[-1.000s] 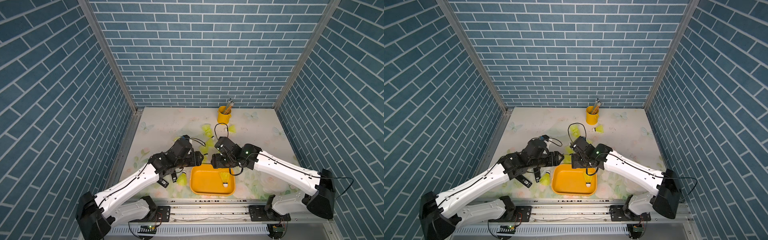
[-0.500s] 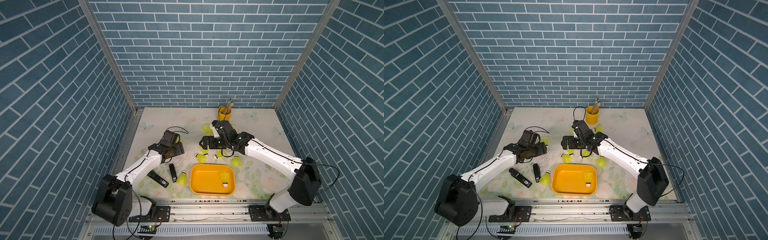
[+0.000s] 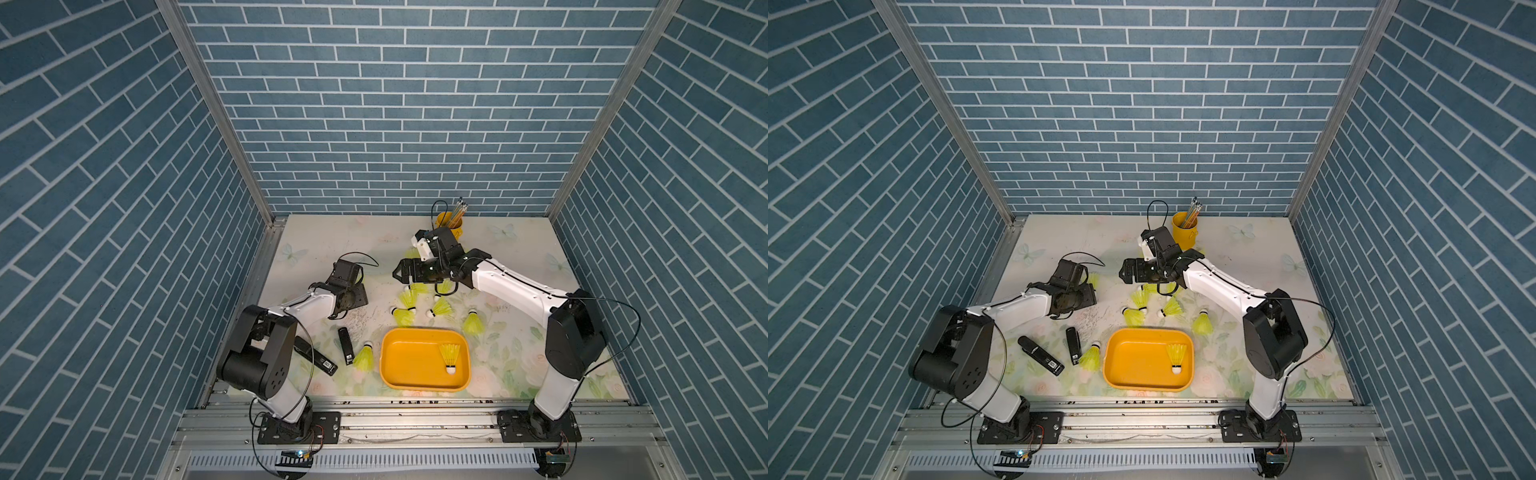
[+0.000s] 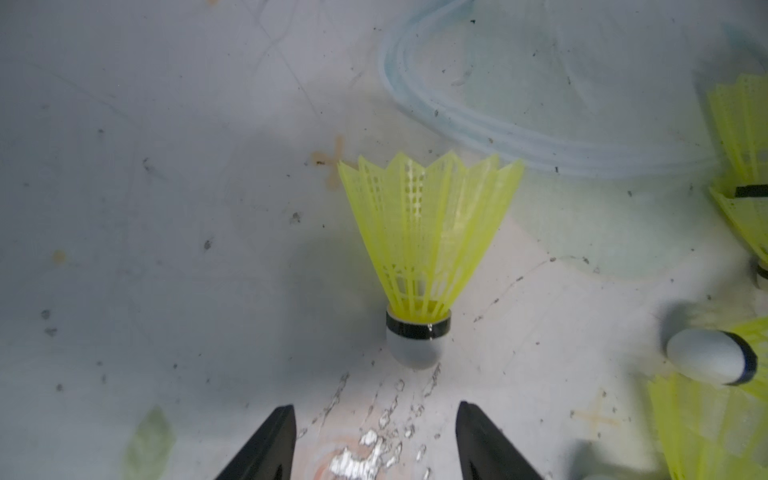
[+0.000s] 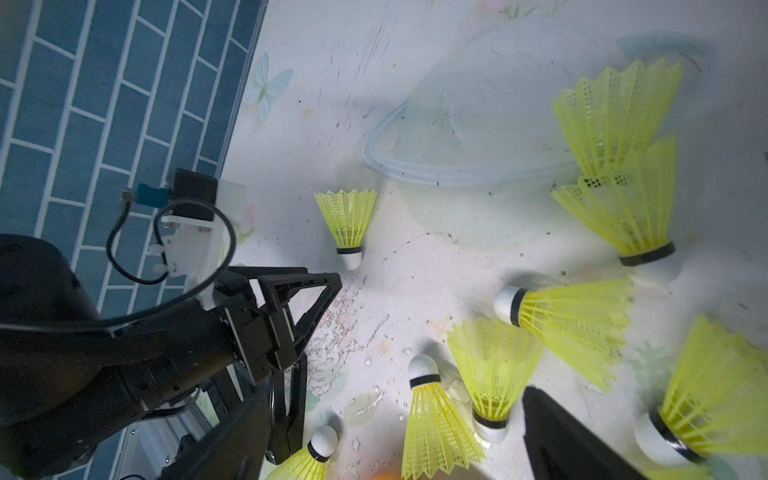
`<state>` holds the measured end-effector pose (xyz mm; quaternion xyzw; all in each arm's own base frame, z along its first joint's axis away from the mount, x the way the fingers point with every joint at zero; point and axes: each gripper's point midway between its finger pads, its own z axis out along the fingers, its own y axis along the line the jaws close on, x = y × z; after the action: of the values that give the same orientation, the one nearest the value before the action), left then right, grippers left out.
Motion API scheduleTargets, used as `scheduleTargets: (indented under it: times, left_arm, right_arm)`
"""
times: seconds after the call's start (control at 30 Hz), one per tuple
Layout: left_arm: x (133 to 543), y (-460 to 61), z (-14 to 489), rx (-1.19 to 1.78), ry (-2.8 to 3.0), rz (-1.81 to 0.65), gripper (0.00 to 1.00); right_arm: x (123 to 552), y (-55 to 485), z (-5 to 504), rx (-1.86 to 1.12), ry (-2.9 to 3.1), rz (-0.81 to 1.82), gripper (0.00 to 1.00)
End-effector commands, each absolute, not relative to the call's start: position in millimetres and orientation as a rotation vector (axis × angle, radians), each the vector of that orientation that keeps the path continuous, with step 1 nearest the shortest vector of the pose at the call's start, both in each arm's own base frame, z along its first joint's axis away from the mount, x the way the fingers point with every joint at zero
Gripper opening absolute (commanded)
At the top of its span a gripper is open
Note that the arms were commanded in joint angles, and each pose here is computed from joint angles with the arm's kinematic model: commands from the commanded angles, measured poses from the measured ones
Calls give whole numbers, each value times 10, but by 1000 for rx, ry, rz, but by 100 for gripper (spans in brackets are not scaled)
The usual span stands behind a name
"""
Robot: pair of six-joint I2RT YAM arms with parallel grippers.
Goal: Put the shuttlecocks into the storage box
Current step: Pick up the shuttlecock at the center of the board.
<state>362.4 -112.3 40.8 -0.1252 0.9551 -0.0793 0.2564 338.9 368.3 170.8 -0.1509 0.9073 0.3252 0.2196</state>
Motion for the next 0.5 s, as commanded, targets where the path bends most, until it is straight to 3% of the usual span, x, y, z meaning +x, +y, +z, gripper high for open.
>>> scheduleTargets:
  times: [0.0,0.47]
  left_arm:
    - [3812,-1135,466,-312,2541,-213,66]
    - [3976,-1192,320,-249,2558,-184,59]
  right_arm:
    - [3392,3808,1695,-483,2498,959,96]
    - [3634,3937,1367,-419,2578,1025,91]
